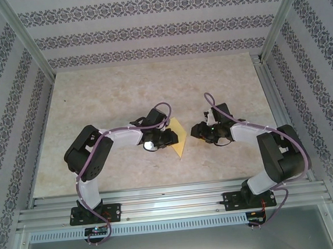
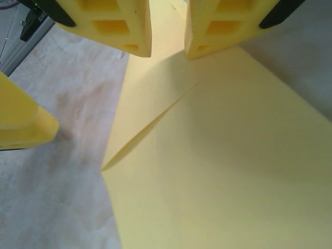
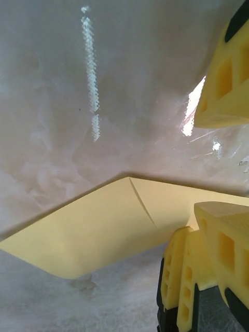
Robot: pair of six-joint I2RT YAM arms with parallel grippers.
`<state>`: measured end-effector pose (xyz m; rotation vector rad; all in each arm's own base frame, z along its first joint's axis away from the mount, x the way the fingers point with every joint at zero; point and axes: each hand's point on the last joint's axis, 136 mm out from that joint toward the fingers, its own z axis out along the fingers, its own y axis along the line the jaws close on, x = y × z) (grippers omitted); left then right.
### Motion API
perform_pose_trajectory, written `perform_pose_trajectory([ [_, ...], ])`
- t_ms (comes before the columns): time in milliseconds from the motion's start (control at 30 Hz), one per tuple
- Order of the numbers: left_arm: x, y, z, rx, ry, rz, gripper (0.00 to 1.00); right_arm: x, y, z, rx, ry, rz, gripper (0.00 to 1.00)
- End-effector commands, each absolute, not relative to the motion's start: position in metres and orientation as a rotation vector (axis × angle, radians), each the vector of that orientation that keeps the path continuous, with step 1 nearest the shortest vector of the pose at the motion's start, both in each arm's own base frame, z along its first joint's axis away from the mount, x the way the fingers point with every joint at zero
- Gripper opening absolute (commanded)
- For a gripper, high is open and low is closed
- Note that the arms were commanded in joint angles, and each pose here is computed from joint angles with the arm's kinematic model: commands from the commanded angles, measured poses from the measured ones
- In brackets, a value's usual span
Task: Fold a paper plane with a square sheet of paper (fold left side to right side)
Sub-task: Fold the wing for the fifth time at the center of the table.
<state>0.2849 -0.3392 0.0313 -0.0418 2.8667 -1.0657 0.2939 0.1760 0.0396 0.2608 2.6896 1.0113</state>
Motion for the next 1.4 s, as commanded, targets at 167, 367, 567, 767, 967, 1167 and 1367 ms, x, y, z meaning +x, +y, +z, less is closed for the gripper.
perform_pose_trajectory([
  [167,0.289,-0.331,0.02,-0.063,2.843,-1.058,0.17,0.318,0.2,0.042,0.263,2.625,1.158,0.42],
  [367,0.288,-0.328,0.017,-0.075,2.85,-1.049,0.15,0.324,0.221,0.044,0.234,2.599,1.228,0.38],
  [567,0.29,-0.329,0.019,-0.069,2.847,-1.046,0.14,0.325,0.232,0.042,0.217,2.612,1.235,0.28],
  [767,0.289,-0.328,0.019,-0.067,2.85,-1.038,0.12,0.325,0.232,0.047,0.201,2.606,1.208,0.18],
  [967,0.291,-0.329,0.021,-0.069,2.845,-1.039,0.12,0.322,0.231,0.053,0.139,2.626,1.135,0.12],
  [1167,0.29,-0.331,0.022,-0.064,2.842,-1.06,0.15,0.319,0.223,0.045,0.03,2.723,0.894,0.06],
  [1367,0.297,-0.326,0.052,-0.094,2.762,-1.174,0.3,0.316,0.226,0.046,-0.06,2.741,0.779,0.05],
])
